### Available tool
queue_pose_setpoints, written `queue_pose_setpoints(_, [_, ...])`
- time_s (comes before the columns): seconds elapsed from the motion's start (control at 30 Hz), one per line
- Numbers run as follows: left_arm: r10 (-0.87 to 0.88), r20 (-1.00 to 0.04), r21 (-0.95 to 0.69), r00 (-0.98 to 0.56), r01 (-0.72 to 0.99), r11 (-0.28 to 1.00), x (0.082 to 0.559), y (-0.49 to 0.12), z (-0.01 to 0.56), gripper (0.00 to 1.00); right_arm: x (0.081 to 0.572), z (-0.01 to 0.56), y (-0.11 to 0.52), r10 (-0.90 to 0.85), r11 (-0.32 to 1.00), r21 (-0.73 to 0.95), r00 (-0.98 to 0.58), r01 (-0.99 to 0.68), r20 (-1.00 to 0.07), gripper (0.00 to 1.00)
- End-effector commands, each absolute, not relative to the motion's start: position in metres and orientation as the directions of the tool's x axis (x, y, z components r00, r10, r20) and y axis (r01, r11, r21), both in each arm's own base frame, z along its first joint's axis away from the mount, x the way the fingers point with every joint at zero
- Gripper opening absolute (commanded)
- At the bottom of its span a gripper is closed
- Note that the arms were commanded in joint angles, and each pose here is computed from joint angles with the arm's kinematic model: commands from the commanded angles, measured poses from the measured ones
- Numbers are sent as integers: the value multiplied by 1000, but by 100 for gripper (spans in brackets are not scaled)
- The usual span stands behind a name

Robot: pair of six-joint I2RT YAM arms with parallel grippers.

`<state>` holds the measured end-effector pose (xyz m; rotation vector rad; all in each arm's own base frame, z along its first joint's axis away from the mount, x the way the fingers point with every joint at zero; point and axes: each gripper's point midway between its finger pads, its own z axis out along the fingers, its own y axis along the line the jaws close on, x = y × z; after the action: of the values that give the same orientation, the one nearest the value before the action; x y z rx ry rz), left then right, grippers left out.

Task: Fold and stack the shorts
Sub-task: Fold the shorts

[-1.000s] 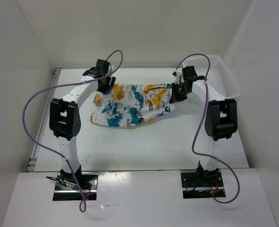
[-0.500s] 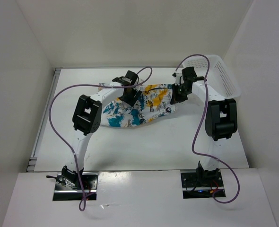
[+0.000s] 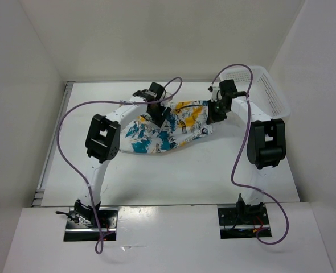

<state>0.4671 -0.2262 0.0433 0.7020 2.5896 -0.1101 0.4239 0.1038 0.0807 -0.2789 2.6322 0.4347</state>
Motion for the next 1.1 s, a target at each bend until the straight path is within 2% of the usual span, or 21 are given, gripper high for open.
queue_pose_setpoints(0.0, [399, -546, 3, -737, 474, 880, 467, -206, 114, 79, 447, 123, 107, -130, 928, 210, -796, -308, -592, 0])
queue_pose_setpoints(0.07, [387, -553, 48, -738, 435, 899, 465, -188, 117, 79, 450, 132, 107, -129, 927, 206, -782, -313, -610, 0])
queue_pose_setpoints(0.17, [359, -476, 129, -803, 341, 931, 459, -137, 86, 79, 455, 149, 106, -134, 929, 183, -752, -322, -645, 0])
queue_pose_setpoints(0.37, [234, -419, 103, -877, 210, 972, 464, -66, 60, 79, 451, 142, 106, -125, 931, 194, -767, -311, -629, 0])
queue_pose_setpoints(0.4, [234, -416, 103, -879, 210, 972, 466, -67, 58, 79, 446, 134, 103, -127, 934, 191, -781, -302, -612, 3])
queue_pose_setpoints(0.43, [221, -416, 103, -882, 195, 975, 467, -59, 58, 79, 443, 129, 103, -117, 936, 200, -793, -289, -599, 12])
queue_pose_setpoints(0.47, [211, -404, 94, -890, 188, 978, 466, -55, 51, 79, 440, 123, 101, -118, 940, 193, -802, -280, -586, 25])
queue_pose_setpoints(0.5, [211, -397, 94, -893, 189, 977, 468, -55, 47, 79, 433, 112, 98, -120, 945, 188, -818, -268, -562, 42])
queue_pose_setpoints(0.53, [204, -378, 93, -903, 182, 979, 465, -51, 42, 79, 430, 111, 97, -120, 945, 189, -821, -267, -558, 52])
queue_pose_setpoints(0.67, [179, -323, 57, -929, 169, 984, 455, -41, 21, 79, 410, 92, 99, -81, 948, 230, -864, -222, -498, 75])
queue_pose_setpoints(0.83, [171, -298, 14, -939, 174, 985, 448, -44, 13, 79, 387, 65, 98, 56, 935, 345, -929, -79, -366, 82])
queue_pose_setpoints(1.07, [172, -250, 13, -953, 174, 985, 439, -42, -3, 79, 367, 42, 91, 197, 918, 384, -953, 98, -228, 82])
